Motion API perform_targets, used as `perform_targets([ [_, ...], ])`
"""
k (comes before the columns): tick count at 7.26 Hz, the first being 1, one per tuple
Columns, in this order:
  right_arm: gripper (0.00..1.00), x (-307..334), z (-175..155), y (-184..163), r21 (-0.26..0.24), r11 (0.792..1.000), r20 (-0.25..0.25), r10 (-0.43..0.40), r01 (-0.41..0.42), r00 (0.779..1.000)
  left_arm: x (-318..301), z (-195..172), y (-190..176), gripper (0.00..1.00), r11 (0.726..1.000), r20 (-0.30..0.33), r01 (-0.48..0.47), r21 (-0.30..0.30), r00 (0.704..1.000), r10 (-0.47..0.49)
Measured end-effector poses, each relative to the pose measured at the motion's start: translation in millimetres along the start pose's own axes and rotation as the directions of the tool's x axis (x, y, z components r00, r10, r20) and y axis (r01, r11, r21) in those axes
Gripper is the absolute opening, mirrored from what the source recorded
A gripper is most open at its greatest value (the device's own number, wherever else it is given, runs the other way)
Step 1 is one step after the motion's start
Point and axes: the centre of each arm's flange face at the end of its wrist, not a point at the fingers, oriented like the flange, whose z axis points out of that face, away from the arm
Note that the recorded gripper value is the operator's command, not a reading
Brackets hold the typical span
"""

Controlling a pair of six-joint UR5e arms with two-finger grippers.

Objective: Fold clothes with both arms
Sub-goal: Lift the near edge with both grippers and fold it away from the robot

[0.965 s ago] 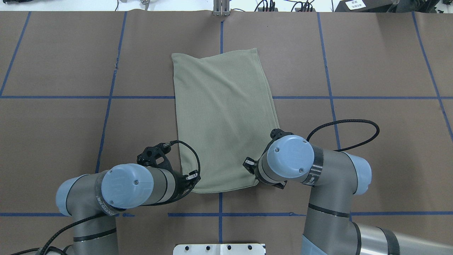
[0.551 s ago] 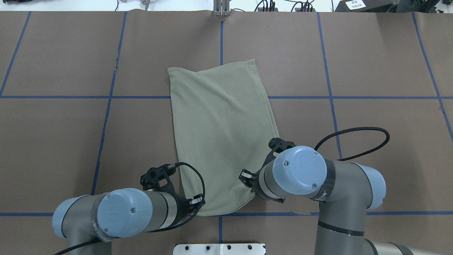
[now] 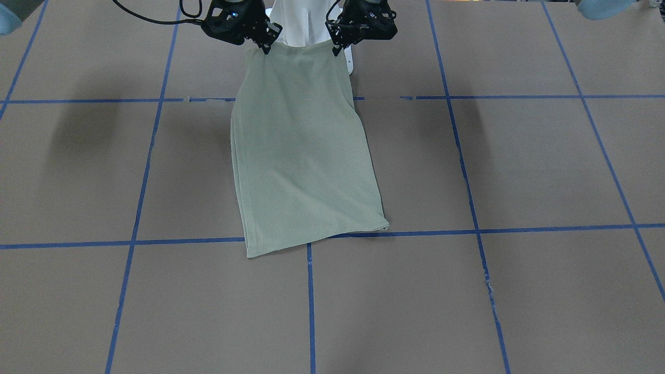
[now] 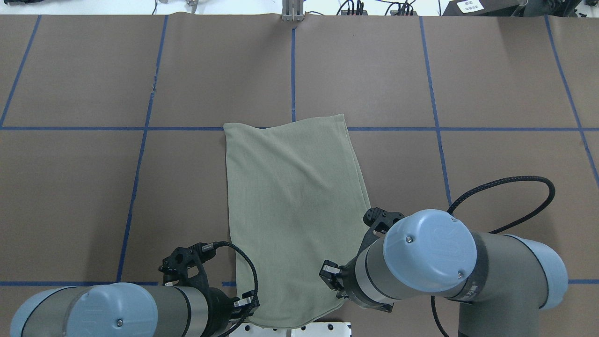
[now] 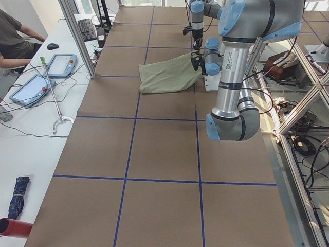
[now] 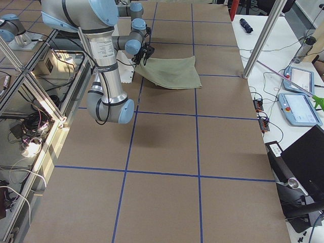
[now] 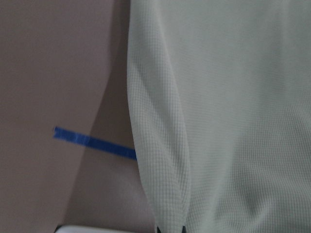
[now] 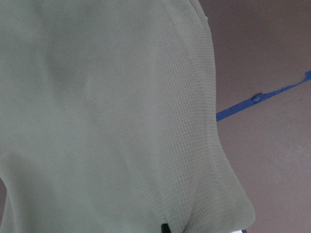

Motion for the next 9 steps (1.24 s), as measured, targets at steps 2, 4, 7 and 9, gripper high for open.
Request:
perform_targets([
  [2,0.00,-9.2,-10.0,-26.4,0.048,0.999,0.024,0.024,-0.025,0.999,6.9,-4.0,-22.1,0.00,0.999,-0.003,0.020,0.040,1.000,-0.020],
  [4,0.00,-37.7,-20.1,-75.5,0.126,0.991,0.061,0.035,-0.043,0.998,33.8,-15.5,-76.0,0.00,0.989,-0.048,0.065,0.132,0.997,-0.060],
  [7,0.00,-86.2,-12.9,-161.4,0.216,0.974,0.133,0.044,-0.072,0.990,61.3,-14.2,-164.7,0.00,0.960,-0.056,0.106,0.258,0.994,-0.095],
  [9,0.00,-110.2,-9.3,-201.8,0.249,0.963,0.155,0.068,-0.106,0.986,64.1,-11.2,-202.2,0.00,0.946,-0.040,0.107,0.306,0.994,-0.099],
])
